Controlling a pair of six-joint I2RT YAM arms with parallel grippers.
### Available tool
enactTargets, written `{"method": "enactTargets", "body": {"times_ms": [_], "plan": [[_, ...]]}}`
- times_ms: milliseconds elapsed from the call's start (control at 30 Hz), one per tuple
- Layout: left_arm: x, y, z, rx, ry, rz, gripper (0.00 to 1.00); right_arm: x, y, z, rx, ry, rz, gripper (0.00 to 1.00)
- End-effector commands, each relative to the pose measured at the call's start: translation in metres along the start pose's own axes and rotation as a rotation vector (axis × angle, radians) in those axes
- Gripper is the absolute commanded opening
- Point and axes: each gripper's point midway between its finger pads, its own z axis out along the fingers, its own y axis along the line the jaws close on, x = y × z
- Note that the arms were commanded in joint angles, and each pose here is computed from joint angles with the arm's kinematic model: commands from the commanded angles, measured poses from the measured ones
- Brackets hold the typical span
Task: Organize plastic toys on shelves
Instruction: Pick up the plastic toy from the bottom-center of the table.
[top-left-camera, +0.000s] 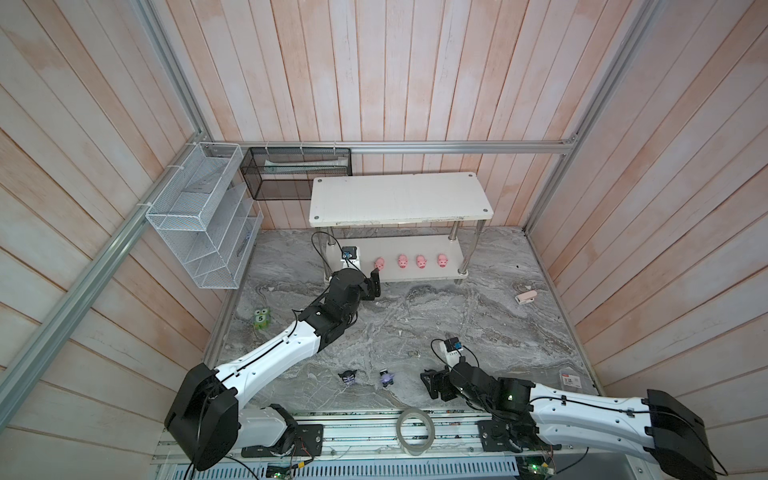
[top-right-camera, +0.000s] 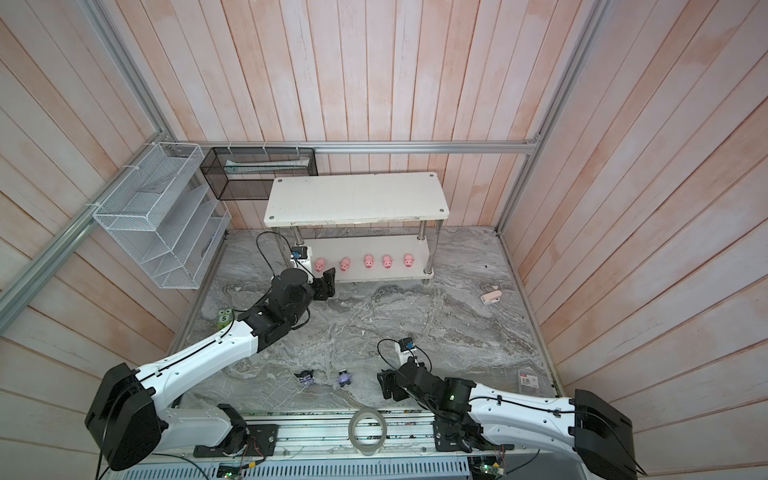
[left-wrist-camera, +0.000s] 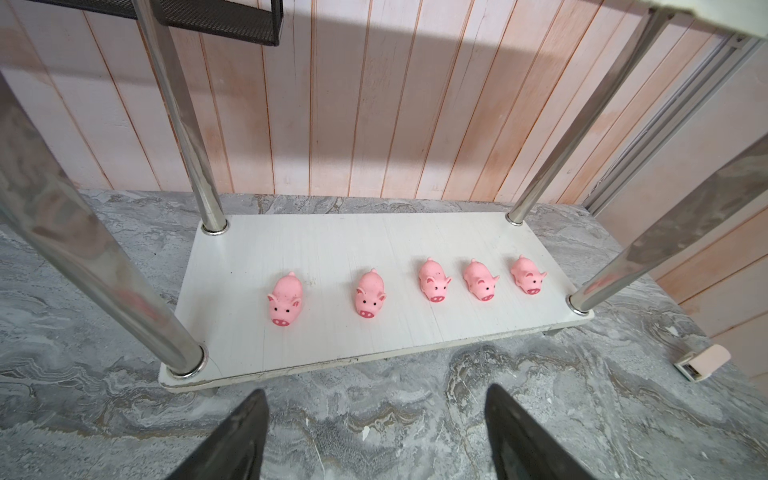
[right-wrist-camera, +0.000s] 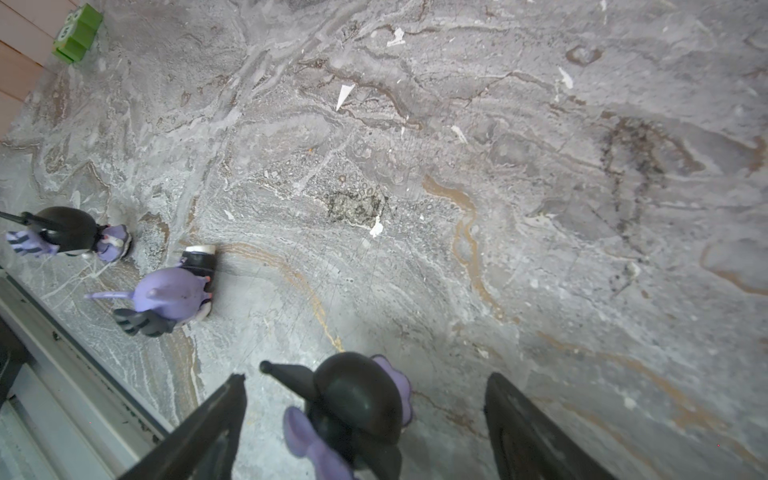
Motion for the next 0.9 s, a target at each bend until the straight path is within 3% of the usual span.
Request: {"method": "enactTargets", "body": {"times_ms": [0, 300, 733, 867], "plan": [[0.0002, -0.0004, 0.0015, -0.005, -0.01, 0.007, 0.82, 0.0028, -0.004, 0.0031, 0.019, -0.002, 0.0, 0.84], [-0.0001, -0.0019, 0.0054, -0.005, -0.006, 0.019, 0.82, 0.0076, -0.0061, 0.0085, 0.051, 0.032, -0.029, 0.68], [0.0048, -0.0006, 0.0091, -0.01, 0.006, 0.026, 0.82, -0.0002, -0.0023, 0.0109, 0.064, 0.014, -0.047, 0.58], [0.0067, -0.0001, 0.0101, -0.011, 0.01, 0.026, 0.82, -0.0001, -0.0027, 0.0116, 0.068, 0.015, -0.051, 0.49]]}}
